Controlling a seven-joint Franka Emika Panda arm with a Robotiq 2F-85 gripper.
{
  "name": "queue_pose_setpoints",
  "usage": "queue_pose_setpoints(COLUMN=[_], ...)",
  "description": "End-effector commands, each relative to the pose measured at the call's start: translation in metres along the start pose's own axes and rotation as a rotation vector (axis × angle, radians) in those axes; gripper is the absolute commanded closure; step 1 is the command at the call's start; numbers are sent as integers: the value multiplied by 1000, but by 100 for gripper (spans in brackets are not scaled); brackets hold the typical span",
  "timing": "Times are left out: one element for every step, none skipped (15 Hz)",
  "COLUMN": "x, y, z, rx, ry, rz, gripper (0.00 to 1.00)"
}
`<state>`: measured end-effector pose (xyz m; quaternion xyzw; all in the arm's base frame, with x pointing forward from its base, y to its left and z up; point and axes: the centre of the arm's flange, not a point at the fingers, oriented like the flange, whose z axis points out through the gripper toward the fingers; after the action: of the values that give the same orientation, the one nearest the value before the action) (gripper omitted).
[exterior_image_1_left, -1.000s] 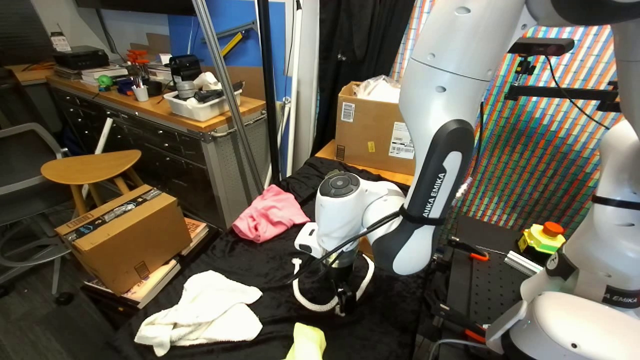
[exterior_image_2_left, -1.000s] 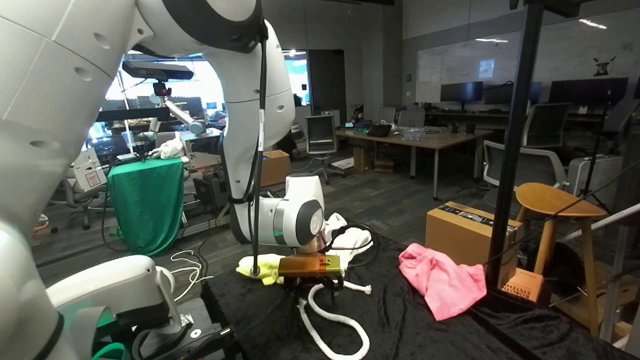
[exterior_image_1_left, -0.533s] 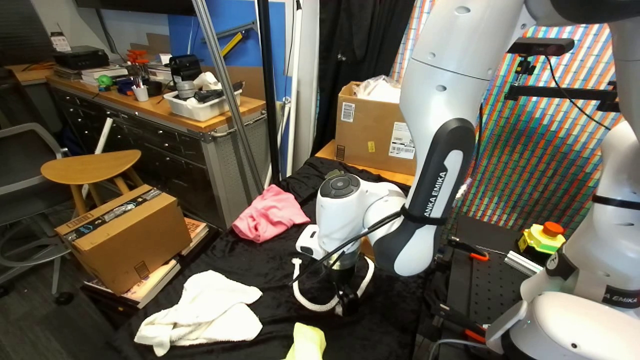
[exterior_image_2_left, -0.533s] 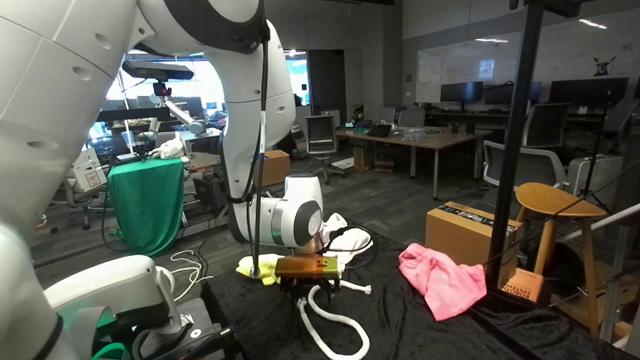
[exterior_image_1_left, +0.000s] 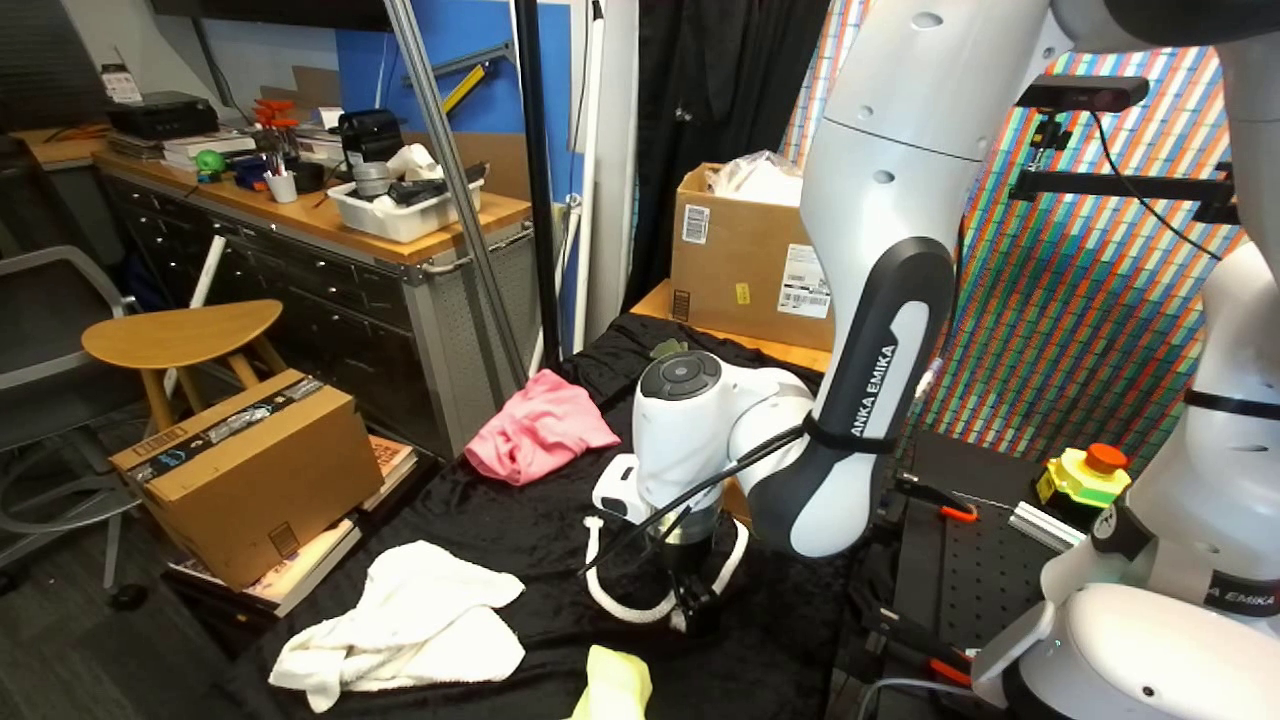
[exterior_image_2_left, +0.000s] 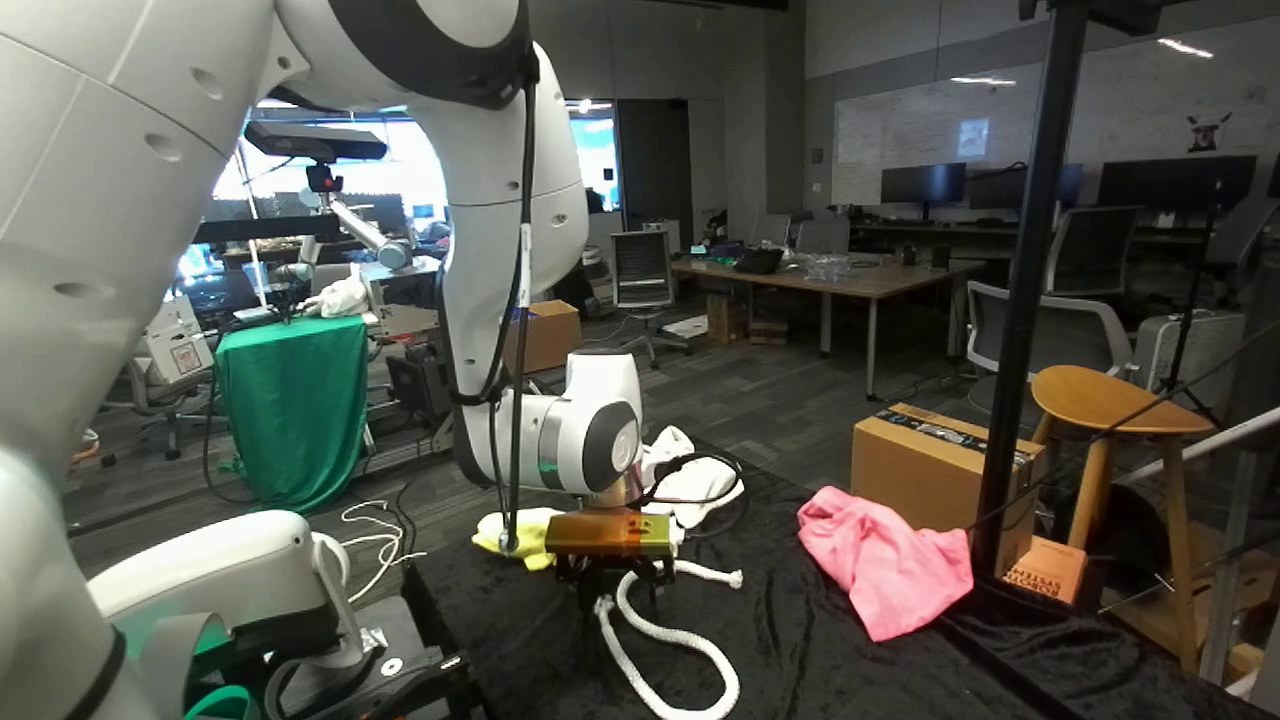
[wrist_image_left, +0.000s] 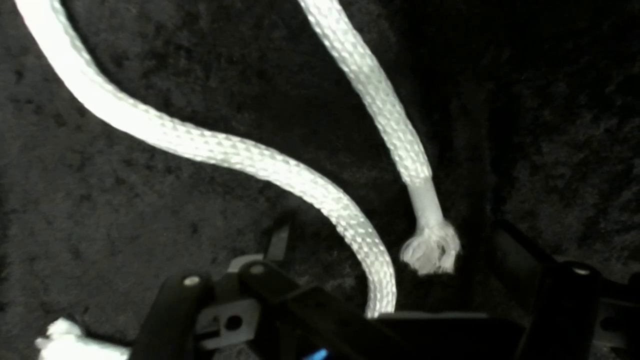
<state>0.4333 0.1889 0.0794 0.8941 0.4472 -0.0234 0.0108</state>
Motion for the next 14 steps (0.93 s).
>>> queue_pose_setpoints(x=[3, 3, 4, 4, 4, 4, 5, 6, 7, 7, 7, 7, 7, 8], y=[1, 2, 2, 2, 3, 2, 2, 1, 1, -1, -1, -1, -2, -2], z=[0, 1, 1, 1, 1, 1, 2, 4, 5, 6, 7, 9, 9, 9], rx=[5, 4, 4, 6, 7, 9, 9, 11, 13, 14, 15, 16, 17, 18], ry=[13, 12, 12, 12, 12, 12, 13, 11, 11, 9, 8, 5, 4, 5], rz=[-7, -7, -7, -5, -5, -7, -9, -11, -14, -17, -19, -19, -20, -19], gripper=[0, 0, 0, 0, 0, 0, 0, 0, 0, 0, 0, 0, 0, 0])
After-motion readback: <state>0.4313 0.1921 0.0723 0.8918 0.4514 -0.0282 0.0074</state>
